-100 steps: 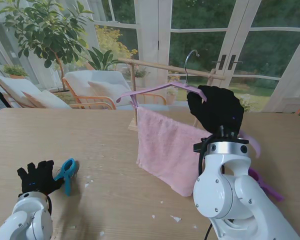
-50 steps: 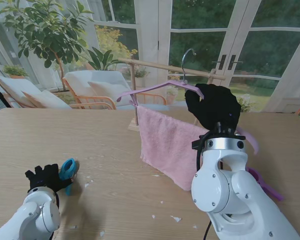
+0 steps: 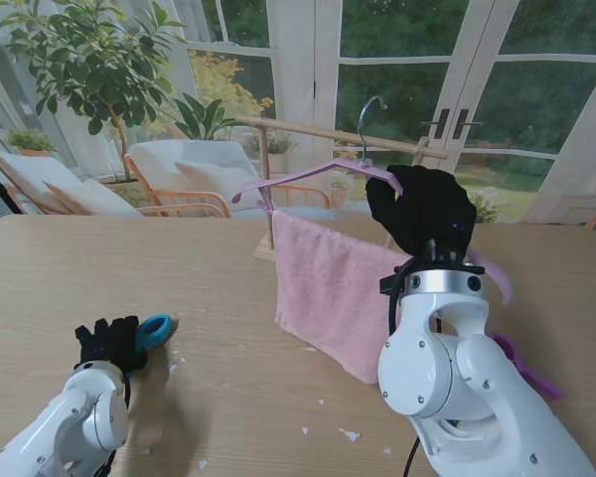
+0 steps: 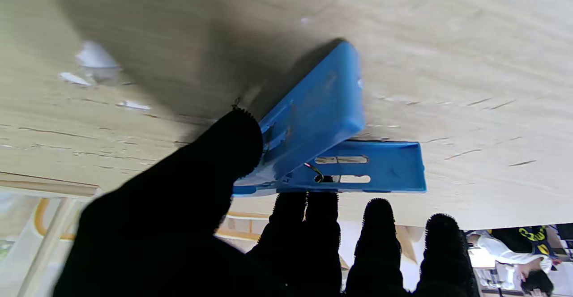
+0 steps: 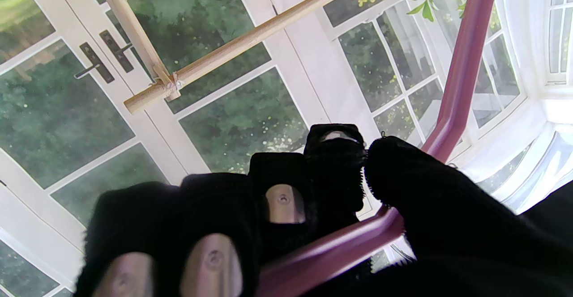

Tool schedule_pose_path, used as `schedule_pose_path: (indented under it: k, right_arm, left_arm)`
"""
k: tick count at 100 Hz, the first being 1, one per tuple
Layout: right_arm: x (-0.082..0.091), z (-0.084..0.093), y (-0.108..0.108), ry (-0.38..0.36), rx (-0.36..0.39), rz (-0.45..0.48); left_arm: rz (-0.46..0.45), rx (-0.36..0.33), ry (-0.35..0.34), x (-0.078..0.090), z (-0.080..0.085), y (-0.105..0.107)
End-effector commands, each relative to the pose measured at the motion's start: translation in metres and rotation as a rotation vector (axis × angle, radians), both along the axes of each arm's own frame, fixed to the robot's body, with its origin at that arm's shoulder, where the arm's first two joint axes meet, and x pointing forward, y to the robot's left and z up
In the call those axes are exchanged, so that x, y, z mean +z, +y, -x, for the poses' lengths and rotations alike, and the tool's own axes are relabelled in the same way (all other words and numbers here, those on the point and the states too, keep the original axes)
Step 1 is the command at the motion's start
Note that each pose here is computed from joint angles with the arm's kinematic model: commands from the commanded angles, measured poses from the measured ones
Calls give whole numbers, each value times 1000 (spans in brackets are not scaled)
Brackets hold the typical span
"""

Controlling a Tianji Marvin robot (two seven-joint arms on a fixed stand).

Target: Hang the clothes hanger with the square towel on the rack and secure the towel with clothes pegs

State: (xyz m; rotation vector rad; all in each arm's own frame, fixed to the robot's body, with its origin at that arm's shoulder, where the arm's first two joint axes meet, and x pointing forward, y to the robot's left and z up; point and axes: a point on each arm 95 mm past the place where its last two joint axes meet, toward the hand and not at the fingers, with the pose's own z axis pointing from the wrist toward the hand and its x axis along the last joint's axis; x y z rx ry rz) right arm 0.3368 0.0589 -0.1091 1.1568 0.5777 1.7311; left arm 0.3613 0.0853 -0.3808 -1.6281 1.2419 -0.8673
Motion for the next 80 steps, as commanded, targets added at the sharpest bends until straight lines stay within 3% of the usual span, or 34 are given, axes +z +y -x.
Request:
schedule_pose_path:
  k: [1, 24, 43, 60, 80]
  right_arm:
    - [0, 0, 1, 12, 4, -5]
    - [-1, -2, 0, 17, 1, 2]
    - [-1, -3, 0, 19, 0, 2]
    - [-1, -5, 1, 20, 5, 2]
    - [-1, -5, 3, 16, 12, -4]
  left_arm:
    - [22, -23, 6, 3, -6, -10]
    - [45, -65, 39, 7, -21, -28]
    - [38, -77, 59, 10, -24, -32]
    - [28, -74, 37, 12, -19, -24]
    - [-6, -67, 37, 12, -3, -11]
